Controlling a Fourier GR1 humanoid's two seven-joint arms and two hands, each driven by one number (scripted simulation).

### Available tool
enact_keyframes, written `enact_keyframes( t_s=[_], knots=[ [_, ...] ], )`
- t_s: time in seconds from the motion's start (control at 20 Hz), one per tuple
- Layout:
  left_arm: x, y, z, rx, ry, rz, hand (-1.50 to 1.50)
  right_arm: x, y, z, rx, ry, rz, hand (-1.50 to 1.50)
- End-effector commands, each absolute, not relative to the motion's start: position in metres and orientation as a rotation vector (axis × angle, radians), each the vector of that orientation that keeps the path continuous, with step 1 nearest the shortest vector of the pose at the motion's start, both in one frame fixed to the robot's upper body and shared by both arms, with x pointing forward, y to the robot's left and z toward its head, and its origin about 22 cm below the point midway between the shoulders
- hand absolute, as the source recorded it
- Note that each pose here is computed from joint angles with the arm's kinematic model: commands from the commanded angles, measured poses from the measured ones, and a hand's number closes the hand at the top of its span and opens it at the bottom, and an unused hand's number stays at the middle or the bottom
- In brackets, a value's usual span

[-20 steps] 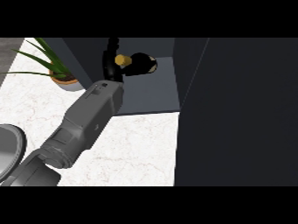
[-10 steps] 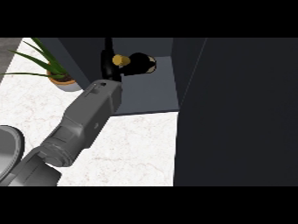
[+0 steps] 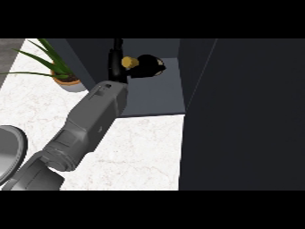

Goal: Pick up the wine, place it into the cabinet and close the cabinet

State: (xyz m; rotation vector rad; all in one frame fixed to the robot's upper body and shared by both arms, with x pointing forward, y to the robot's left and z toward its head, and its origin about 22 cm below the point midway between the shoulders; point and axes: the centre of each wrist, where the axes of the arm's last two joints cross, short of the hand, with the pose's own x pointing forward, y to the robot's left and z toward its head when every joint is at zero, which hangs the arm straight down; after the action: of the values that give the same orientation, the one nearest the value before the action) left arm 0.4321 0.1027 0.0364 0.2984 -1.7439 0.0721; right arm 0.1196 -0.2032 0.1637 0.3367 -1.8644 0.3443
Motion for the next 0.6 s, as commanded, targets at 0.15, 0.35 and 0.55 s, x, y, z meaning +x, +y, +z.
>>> enact_keyframes(
  t_s=[0.15, 0.35, 0.55],
  knots=[
    [0.428, 0.101, 0.033, 0.147, -1.836, 0.127, -1.5, 0.088, -0.218, 0.194, 0.386, -1.927, 0.318, -1.5],
    [0.421, 0.102, 0.026, 0.07, -1.857, 0.113, -1.5, 0.091, -0.22, 0.19, 0.356, -1.911, 0.3, -1.5],
    [0.419, 0.091, 0.039, -0.002, -1.863, 0.111, -1.5, 0.083, -0.209, 0.194, 0.373, -1.898, 0.265, -1.5]
  ],
)
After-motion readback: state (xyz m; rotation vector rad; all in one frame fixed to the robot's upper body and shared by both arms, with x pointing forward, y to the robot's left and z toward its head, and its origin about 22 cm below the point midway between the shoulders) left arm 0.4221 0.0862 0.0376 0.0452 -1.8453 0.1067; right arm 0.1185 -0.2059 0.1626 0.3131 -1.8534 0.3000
